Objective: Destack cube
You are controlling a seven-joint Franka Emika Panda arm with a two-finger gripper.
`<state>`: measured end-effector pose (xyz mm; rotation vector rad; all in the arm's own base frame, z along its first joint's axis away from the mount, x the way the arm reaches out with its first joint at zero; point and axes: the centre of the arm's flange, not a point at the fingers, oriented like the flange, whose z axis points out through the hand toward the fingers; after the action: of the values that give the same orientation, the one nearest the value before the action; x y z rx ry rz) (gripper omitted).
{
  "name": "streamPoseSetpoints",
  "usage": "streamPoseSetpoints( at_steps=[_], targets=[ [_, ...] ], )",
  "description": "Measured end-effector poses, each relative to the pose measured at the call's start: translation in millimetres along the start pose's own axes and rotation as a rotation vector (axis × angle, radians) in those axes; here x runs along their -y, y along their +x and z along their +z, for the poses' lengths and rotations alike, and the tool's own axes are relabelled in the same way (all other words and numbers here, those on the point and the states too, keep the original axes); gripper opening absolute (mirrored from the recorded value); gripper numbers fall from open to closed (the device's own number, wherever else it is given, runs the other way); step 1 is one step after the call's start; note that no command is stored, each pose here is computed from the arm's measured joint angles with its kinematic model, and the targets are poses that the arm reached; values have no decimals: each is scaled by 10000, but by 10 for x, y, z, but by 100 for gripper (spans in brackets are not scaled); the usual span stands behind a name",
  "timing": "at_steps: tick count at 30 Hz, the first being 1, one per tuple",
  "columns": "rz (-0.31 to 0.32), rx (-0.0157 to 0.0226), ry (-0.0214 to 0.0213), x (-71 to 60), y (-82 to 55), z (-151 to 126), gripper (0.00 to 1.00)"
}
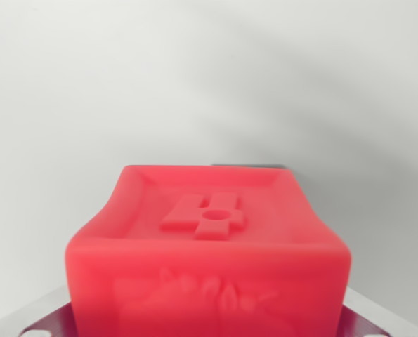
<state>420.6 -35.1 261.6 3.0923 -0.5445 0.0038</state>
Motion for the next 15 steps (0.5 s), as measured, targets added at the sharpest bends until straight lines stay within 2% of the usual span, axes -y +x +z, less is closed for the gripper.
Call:
streamPoseSetpoints(
  at_steps=[15],
  targets=[
    [195,-4,-4,295,56,8,0]
  ],
)
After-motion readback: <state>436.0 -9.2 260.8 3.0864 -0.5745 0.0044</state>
